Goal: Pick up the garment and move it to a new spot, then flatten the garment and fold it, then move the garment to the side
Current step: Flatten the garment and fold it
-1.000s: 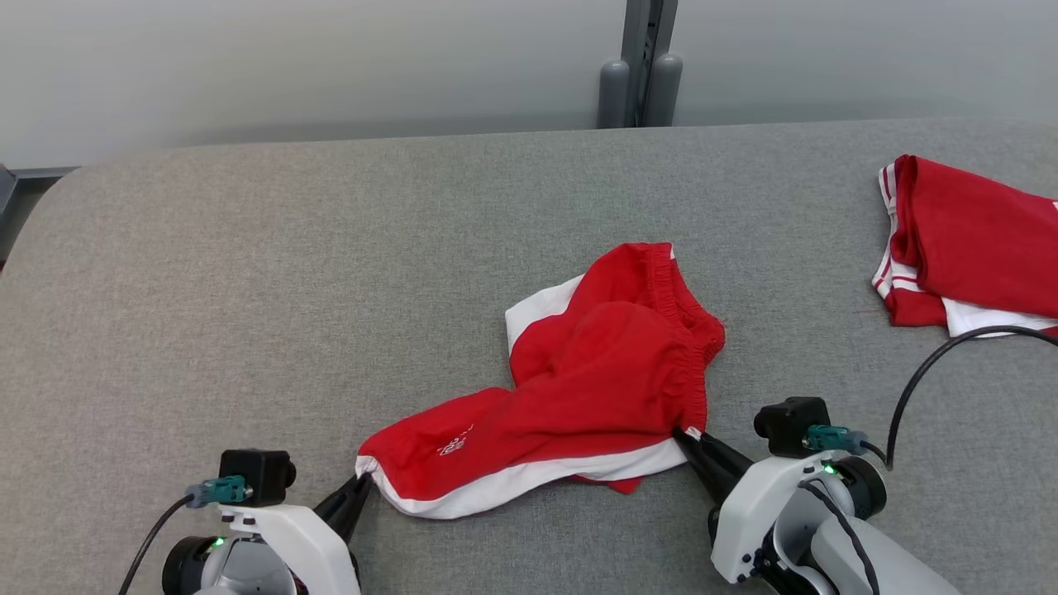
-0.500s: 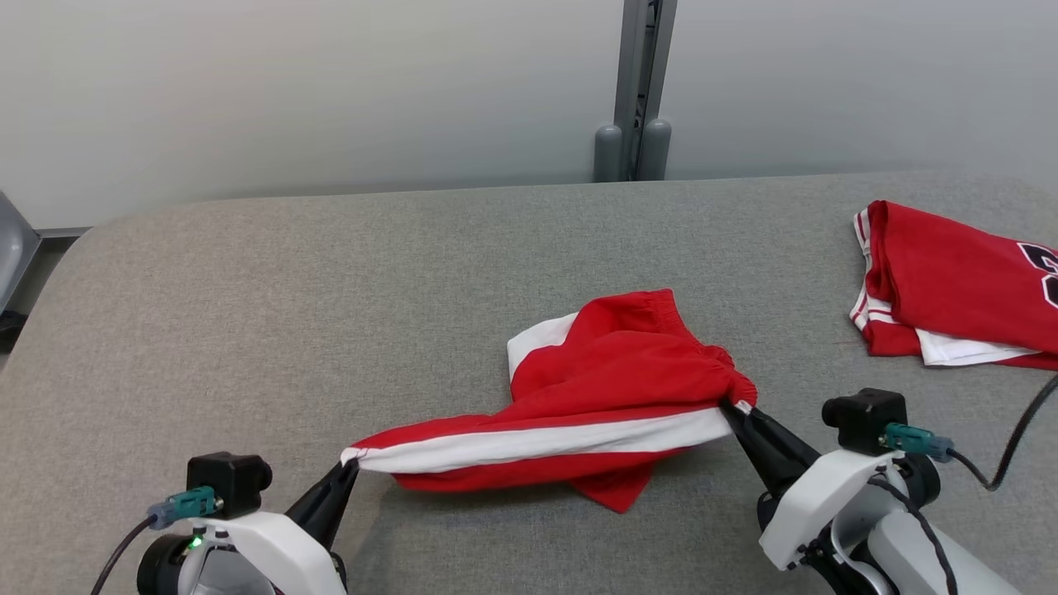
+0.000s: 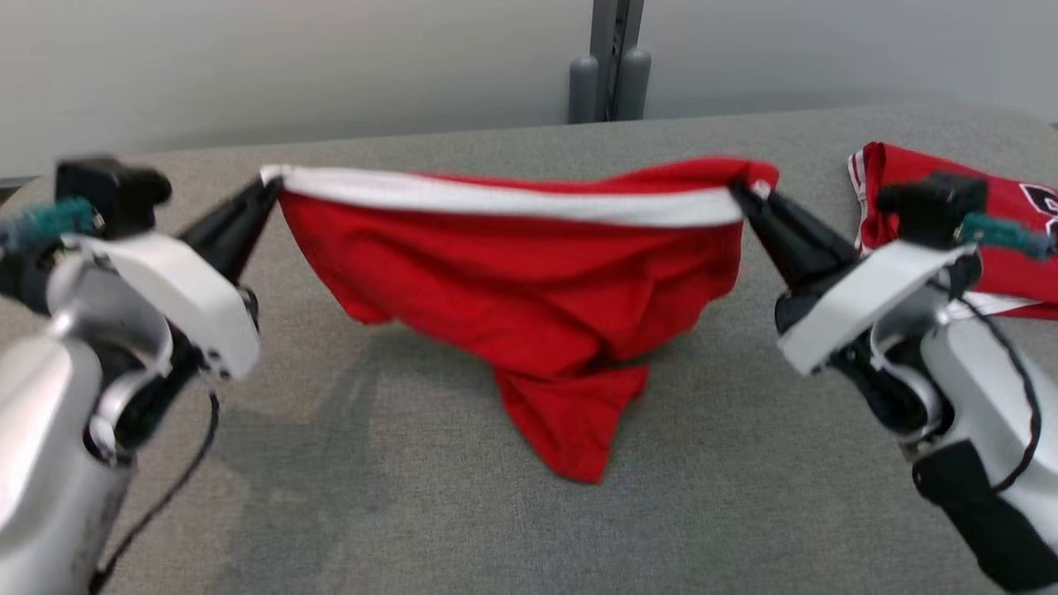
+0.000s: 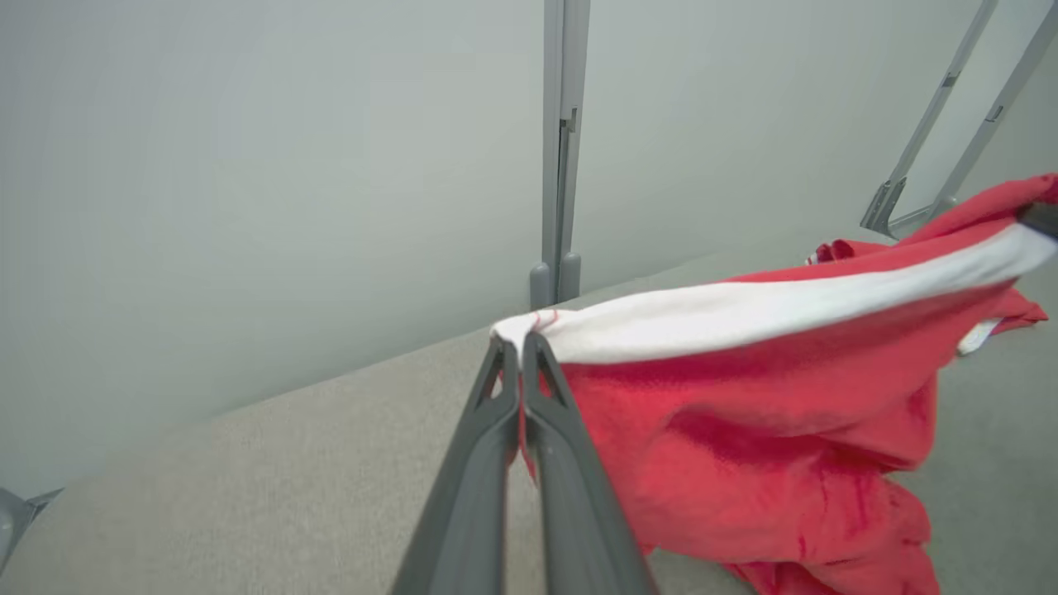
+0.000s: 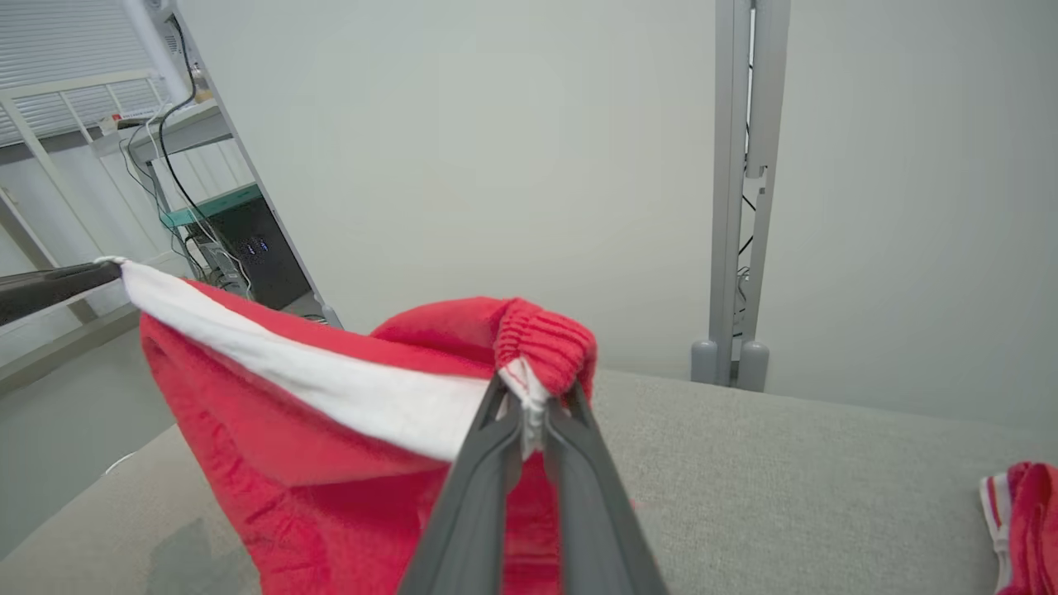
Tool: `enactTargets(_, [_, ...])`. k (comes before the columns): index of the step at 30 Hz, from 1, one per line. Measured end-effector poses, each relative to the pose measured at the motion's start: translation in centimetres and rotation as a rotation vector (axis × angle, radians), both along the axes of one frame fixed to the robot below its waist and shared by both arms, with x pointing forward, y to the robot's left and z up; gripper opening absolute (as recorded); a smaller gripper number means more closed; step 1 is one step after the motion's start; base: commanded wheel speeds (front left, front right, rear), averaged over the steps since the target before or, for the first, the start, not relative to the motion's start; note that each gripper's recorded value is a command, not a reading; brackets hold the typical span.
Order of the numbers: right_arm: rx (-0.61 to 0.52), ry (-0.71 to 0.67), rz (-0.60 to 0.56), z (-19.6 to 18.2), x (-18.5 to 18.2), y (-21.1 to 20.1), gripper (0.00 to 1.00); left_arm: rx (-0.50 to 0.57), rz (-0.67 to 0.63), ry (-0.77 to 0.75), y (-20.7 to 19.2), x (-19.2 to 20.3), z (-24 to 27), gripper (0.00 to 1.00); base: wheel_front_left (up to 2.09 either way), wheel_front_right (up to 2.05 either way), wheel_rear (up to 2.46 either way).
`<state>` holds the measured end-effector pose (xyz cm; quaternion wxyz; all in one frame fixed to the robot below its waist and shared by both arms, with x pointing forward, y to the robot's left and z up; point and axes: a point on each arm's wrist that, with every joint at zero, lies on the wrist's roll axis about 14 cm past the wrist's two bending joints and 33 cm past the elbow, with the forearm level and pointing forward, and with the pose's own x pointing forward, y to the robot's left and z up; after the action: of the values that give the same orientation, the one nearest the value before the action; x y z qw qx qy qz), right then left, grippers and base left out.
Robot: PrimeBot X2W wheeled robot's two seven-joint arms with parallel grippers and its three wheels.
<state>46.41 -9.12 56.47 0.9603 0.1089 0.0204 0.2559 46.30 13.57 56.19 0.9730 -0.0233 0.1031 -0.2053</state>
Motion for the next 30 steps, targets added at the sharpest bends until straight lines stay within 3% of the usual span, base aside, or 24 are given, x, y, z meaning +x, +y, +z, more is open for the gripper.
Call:
enactTargets(8, [0.027,-0.120,0.011,6.8,9.2,0.1,0.00,0.057,0.005,-0.138,0.3,11.8,6.2,0.00,0.00,0.00,0.00])
enactTargets(19, [0.095,-0.287,-0.032,12.0,20.8,0.6,0.00,0.092,0.086,-0.370,0.7,24.9,10.9,0.00,0.00,0.00,0.00])
enactTargets(24, [0.150,-0.343,-0.080,11.9,23.6,0.2,0.00,0.052,0.105,-0.414,0.3,27.5,9.8,0.00,0.00,0.00,0.00])
enactTargets(30, [0.136,-0.165,-0.011,4.9,23.6,3.2,0.00,0.089,0.098,-0.201,0.4,27.5,2.1,0.00,0.00,0.00,0.00])
